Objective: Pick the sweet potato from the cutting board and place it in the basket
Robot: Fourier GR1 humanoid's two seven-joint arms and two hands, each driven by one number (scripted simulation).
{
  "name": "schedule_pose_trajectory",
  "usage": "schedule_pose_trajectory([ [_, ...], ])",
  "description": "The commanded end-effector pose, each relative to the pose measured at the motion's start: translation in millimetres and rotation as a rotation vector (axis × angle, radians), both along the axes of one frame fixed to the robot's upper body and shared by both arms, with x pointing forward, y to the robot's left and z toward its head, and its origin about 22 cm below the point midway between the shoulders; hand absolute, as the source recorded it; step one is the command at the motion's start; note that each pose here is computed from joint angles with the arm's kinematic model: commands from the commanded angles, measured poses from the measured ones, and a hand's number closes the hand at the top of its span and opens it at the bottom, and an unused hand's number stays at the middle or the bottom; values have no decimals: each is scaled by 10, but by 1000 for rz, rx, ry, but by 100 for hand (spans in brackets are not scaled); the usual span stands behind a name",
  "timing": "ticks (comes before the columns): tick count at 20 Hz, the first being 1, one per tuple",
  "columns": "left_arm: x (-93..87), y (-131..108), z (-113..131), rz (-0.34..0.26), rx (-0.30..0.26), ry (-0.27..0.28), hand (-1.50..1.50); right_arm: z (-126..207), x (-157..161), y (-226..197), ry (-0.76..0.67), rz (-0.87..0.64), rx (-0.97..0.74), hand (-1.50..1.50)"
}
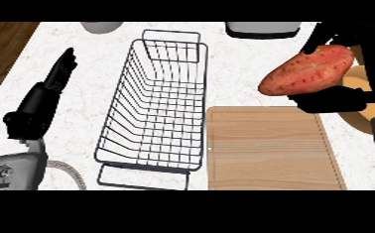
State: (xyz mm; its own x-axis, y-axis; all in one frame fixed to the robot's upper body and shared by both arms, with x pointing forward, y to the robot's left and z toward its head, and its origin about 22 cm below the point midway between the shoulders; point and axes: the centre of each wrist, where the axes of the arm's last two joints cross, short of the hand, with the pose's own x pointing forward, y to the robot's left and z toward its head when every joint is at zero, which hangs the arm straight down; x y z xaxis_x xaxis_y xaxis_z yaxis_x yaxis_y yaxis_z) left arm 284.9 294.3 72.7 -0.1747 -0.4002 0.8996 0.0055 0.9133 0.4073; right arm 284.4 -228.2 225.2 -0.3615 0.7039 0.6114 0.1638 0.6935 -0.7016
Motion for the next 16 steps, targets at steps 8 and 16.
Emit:
schedule_pose_trajectory([
  [8, -27, -54, -65, -16, 3, 11, 0, 952, -199, 1163, 91, 150, -9, 150],
  [16, 45, -23, 12, -8, 3, -10, 0, 1100, -3, 1799, 251, 167, -21, 150],
])
